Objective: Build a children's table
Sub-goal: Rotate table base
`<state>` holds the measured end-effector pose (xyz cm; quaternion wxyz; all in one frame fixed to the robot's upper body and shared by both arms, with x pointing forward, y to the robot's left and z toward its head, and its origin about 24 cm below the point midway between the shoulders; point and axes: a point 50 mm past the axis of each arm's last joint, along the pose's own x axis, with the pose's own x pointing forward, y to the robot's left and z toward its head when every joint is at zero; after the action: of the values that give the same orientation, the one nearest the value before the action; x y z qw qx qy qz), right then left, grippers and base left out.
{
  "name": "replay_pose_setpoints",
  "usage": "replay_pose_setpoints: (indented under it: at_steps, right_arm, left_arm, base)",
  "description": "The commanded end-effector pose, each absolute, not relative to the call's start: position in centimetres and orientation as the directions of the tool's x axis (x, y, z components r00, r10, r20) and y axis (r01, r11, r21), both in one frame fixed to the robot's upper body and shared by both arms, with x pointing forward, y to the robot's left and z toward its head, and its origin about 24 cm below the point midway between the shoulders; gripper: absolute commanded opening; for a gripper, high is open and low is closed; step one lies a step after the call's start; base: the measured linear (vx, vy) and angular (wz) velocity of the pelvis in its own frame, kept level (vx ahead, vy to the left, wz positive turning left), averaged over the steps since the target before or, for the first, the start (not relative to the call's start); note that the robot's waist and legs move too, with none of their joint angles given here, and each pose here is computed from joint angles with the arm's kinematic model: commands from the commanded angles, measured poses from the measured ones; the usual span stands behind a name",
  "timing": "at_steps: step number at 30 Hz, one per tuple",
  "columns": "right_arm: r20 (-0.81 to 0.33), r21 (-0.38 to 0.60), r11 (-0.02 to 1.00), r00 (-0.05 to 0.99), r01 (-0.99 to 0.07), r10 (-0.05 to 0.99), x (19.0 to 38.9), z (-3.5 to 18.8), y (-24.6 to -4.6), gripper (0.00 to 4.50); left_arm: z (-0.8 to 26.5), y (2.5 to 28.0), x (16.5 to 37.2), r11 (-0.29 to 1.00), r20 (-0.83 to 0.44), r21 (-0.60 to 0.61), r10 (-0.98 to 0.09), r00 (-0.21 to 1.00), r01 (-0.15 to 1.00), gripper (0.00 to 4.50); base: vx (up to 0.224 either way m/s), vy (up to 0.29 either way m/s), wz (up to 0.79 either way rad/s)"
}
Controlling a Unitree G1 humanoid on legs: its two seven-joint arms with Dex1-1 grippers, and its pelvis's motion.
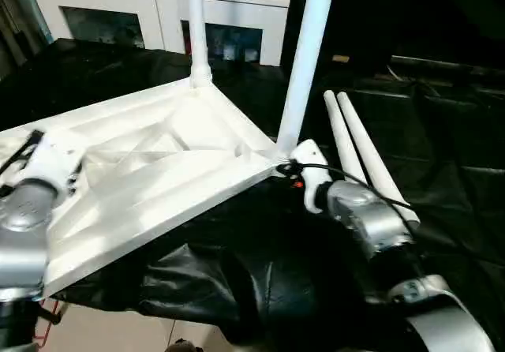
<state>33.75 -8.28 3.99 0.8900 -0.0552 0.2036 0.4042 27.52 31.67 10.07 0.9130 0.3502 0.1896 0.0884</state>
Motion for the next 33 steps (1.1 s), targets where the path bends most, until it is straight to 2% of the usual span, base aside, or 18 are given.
replay_pose_setpoints:
  at_steps: [1,2,5,6,11,12,15,16,17,18,19,20,22,25,26,30,32,33]
  right_arm:
    - [-0.417,0.037,0.669,0.597,-0.742,0.685,34.1,4.2,-8.1,3.90]
    - [-0.421,0.037,0.668,0.595,-0.743,0.685,34.2,4.2,-8.0,3.90]
    - [-0.439,0.046,0.669,0.587,-0.742,0.681,34.2,4.0,-7.8,3.90]
    - [-0.442,0.047,0.667,0.583,-0.744,0.682,34.1,3.9,-7.7,3.72]
    - [-0.449,0.054,0.665,0.576,-0.745,0.683,34.1,3.5,-7.3,3.28]
    - [-0.450,0.058,0.666,0.576,-0.744,0.683,34.1,3.4,-6.9,3.17]
    - [-0.436,0.074,0.678,0.588,-0.731,0.681,34.4,3.4,-6.3,3.00]
    - [-0.436,0.074,0.678,0.588,-0.731,0.681,34.4,3.4,-6.3,2.91]
    - [-0.423,0.089,0.696,0.606,-0.712,0.674,34.7,3.4,-6.0,2.91]
    - [-0.423,0.090,0.698,0.608,-0.710,0.672,34.7,3.5,-5.9,2.77]
    - [-0.418,0.092,0.708,0.618,-0.701,0.666,34.9,3.5,-5.7,2.68]
    - [-0.419,0.090,0.709,0.619,-0.700,0.664,35.0,3.6,-5.6,2.62]
    - [-0.418,0.090,0.708,0.619,-0.700,0.665,35.0,3.6,-5.5,2.39]
    - [-0.411,0.087,0.703,0.617,-0.706,0.671,35.2,3.8,-5.1,2.23]
    - [-0.410,0.086,0.702,0.617,-0.707,0.672,35.2,3.8,-5.0,2.08]
    - [-0.410,0.084,0.697,0.613,-0.713,0.676,35.2,3.7,-4.9,1.77]
    - [-0.409,0.083,0.691,0.608,-0.718,0.680,35.2,3.7,-4.8,1.50]
    - [-0.408,0.081,0.689,0.607,-0.720,0.682,35.2,3.7,-4.8,1.50]
  left_arm:
    - [9.3,31.9,27.3,0.743,-0.353,0.669,0.290,0.889,0.024,2.44]
    - [9.1,32.0,27.3,0.747,-0.365,0.665,0.293,0.884,0.027,2.19]
    - [7.8,32.4,26.9,0.762,-0.465,0.638,0.270,0.843,0.108,2.07]
    - [7.6,32.6,26.8,0.768,-0.489,0.628,0.262,0.832,0.127,1.86]
    - [6.7,32.5,26.2,0.793,-0.606,0.557,0.186,0.773,0.246,1.41]
    - [6.4,32.2,26.0,0.810,-0.658,0.498,0.121,0.743,0.309,1.41]
    - [6.5,31.2,25.8,0.832,-0.700,0.397,0.002,0.714,0.387,1.11]
    - [6.5,31.2,25.8,0.832,-0.700,0.397,0.002,0.714,0.387,1.01]
    - [6.9,30.3,25.8,0.835,-0.718,0.319,-0.096,0.689,0.449,1.01]
    - [6.9,30.1,25.8,0.834,-0.719,0.306,-0.114,0.685,0.459,0.93]
    - [7.2,29.1,25.7,0.825,-0.721,0.228,-0.214,0.659,0.517,0.81]
    - [7.3,28.5,25.7,0.805,-0.716,0.203,-0.266,0.645,0.557,0.73]
    - [7.4,27.8,25.6,0.784,-0.715,0.163,-0.325,0.619,0.599,0.51]
    - [7.6,25.3,25.3,0.679,-0.694,0.060,-0.498,0.520,0.731,0.34]
    - [7.6,24.8,25.2,0.657,-0.689,0.045,-0.525,0.500,0.753,0.16]
    - [7.6,23.6,25.7,0.619,-0.669,0.014,-0.578,0.467,0.785,0.00]
    - [7.7,22.1,26.6,0.582,-0.641,-0.010,-0.628,0.442,0.813,0.00]
    - [7.8,21.4,27.2,0.561,-0.629,-0.014,-0.648,0.429,0.828,0.00]
  base:
    - [0.000,0.000,0.00]
    - [0.000,0.000,0.00]
    - [0.000,0.000,0.00]
    - [0.000,0.000,0.00]
    - [0.000,0.000,0.00]
    - [0.000,0.000,0.00]
    - [0.000,0.000,0.00]
    - [0.000,0.000,0.00]
    - [0.000,0.000,0.00]
    - [0.000,0.000,0.00]
    - [0.000,0.000,0.00]
    - [0.000,0.000,0.00]
    - [0.000,0.000,0.00]
    - [0.000,0.000,0.00]
    - [0.000,0.000,0.00]
    - [0.000,0.000,0.00]
    - [0.000,0.000,0.00]
    - [0.000,0.000,0.00]
